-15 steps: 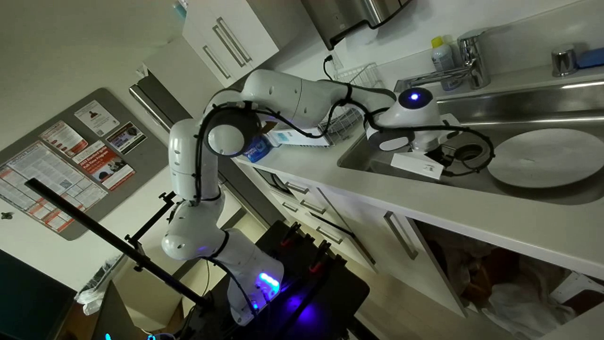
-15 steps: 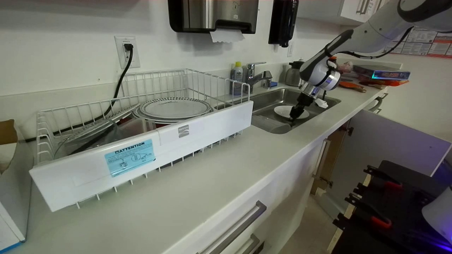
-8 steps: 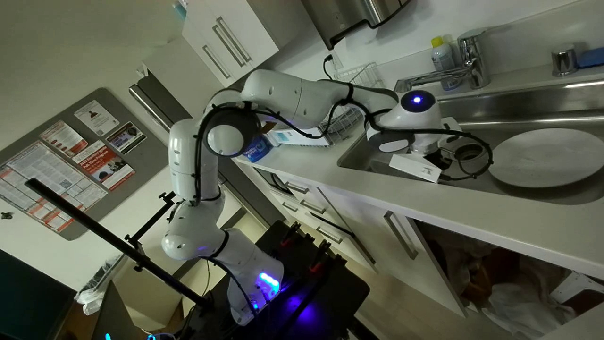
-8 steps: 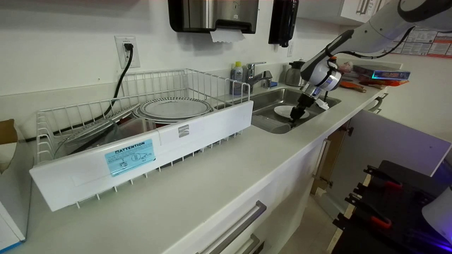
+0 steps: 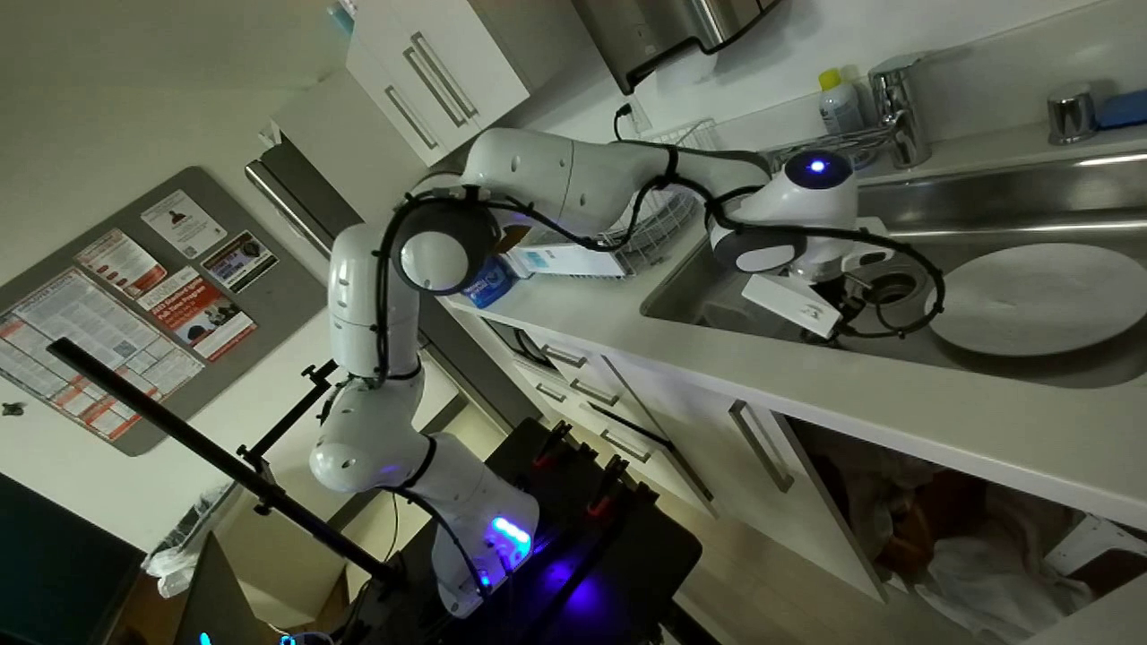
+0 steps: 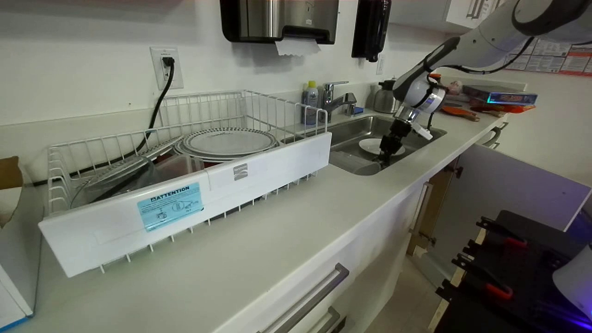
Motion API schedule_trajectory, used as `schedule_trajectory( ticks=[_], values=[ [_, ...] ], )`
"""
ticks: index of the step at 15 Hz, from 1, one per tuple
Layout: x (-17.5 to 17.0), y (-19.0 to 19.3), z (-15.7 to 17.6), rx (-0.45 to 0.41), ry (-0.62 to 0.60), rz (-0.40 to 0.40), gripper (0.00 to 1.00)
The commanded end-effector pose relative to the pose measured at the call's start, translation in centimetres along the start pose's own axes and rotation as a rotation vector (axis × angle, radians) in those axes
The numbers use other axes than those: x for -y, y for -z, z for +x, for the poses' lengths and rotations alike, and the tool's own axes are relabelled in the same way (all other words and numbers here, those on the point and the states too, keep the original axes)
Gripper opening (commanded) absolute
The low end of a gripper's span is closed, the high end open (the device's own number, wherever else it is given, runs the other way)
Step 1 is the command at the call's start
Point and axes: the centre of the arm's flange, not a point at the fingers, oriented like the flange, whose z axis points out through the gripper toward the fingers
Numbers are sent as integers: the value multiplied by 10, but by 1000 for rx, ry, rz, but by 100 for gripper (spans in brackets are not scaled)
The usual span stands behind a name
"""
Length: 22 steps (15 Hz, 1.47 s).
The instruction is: Remove the plug from the sink drain
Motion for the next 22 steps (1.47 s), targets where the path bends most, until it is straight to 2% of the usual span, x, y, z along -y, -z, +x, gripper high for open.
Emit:
schedule_trajectory(
  ticks=[1,4,5,16,22],
  values=[
    [4,8,16,18,-32,-25,74],
    [11,19,16,5,-18,-49,96],
    [11,22,16,2,-12,-56,100],
    [25,96,2,-67,29,-157,100],
    [33,131,-6,-64,60,-213,100]
  ],
)
